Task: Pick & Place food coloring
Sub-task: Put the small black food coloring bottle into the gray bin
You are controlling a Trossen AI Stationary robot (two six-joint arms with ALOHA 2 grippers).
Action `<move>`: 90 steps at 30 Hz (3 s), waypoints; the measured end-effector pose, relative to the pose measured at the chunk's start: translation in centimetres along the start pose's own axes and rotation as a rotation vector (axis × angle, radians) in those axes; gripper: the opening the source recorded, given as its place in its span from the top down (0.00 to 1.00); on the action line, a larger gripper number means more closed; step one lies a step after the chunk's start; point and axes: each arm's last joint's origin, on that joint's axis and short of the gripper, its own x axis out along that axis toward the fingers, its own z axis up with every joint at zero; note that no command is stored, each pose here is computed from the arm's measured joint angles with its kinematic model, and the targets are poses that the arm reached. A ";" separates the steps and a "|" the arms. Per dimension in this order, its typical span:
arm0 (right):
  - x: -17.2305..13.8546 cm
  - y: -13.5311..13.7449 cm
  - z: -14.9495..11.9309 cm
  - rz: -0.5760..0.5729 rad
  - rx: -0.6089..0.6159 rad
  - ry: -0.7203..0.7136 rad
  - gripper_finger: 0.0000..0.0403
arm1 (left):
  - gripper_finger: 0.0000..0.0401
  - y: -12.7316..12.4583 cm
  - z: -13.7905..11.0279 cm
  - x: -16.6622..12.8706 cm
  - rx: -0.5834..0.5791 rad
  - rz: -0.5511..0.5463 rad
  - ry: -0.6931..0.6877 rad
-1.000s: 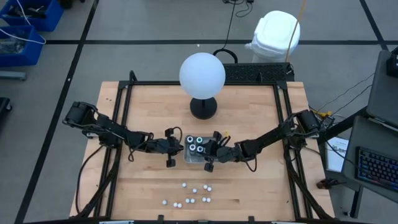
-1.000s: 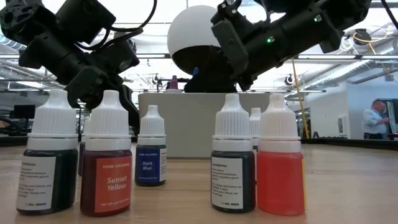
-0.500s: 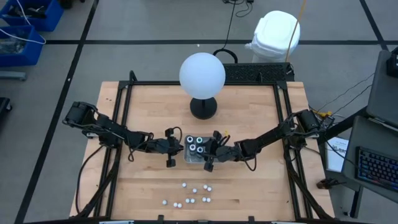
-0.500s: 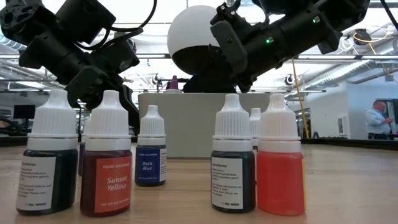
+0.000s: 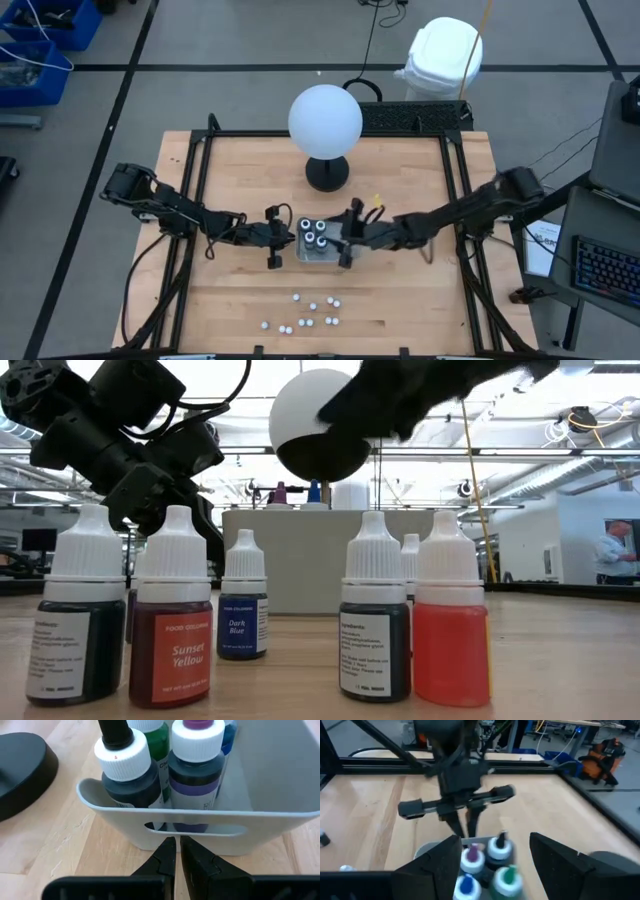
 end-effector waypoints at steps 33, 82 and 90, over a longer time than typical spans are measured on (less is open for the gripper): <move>-13.8 -8.4 -10.9 0.058 -0.018 -0.359 1.00 | 0.91 -2.5 3.0 -10.0 0.179 -0.280 -0.183; -3.5 18.8 0.4 0.265 -0.158 0.439 1.00 | 0.92 -4.1 -0.3 -8.1 0.158 -0.275 -0.238; -4.2 19.8 0.7 0.215 -0.115 0.333 0.89 | 0.89 -4.1 -0.3 -8.1 0.156 -0.275 -0.238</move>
